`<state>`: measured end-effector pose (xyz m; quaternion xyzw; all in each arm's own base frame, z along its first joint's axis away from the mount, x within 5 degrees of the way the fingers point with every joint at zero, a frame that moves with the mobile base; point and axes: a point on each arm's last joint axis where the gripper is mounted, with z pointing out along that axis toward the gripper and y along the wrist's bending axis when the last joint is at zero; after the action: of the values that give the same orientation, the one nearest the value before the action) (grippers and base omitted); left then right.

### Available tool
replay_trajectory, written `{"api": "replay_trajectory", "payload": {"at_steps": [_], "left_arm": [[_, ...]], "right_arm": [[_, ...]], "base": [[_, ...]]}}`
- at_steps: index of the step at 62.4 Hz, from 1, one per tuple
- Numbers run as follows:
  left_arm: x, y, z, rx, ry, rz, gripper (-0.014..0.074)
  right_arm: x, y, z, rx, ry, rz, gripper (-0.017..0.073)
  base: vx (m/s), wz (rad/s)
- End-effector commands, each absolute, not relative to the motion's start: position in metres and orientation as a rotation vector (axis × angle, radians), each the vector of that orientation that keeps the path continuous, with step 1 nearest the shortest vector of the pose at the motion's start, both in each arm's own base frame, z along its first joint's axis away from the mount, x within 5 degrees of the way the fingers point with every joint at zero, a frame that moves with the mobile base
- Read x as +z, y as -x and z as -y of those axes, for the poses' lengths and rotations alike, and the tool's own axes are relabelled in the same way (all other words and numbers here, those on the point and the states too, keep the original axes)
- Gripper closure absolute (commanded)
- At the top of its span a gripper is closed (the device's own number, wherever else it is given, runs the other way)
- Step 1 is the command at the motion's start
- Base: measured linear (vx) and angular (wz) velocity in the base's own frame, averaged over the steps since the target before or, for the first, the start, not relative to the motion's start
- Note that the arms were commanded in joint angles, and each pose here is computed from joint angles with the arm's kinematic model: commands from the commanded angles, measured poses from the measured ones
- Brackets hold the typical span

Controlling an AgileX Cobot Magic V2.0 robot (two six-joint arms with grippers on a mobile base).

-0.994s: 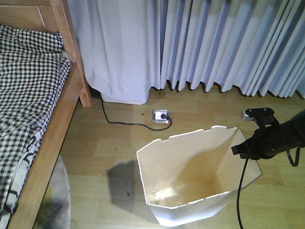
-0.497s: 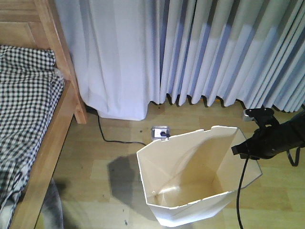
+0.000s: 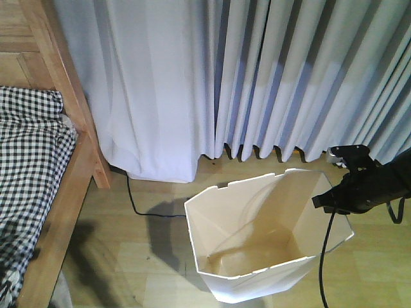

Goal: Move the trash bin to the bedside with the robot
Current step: 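Carry the bin in the right gripper to the floor beside the bed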

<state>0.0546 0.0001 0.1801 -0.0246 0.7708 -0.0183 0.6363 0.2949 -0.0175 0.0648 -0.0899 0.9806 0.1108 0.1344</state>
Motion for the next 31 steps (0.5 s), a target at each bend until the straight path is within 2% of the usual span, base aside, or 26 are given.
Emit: {"api": "replay_trajectory", "payload": {"at_steps": [1, 31], "left_arm": [[0.1775, -0.0558, 0.0001, -0.054, 0.063, -1.705, 0.0599], [0.1775, -0.0558, 0.0001, -0.054, 0.063, -1.705, 0.0599]], "right_arm": [[0.0901, -0.302, 0.0126, 0.414, 0.202, -2.773, 0.0566], [0.0901, -0.302, 0.0126, 0.414, 0.202, -2.773, 0.0566]], "base": [[0.17, 0.02], [0.06, 0.01]]}}
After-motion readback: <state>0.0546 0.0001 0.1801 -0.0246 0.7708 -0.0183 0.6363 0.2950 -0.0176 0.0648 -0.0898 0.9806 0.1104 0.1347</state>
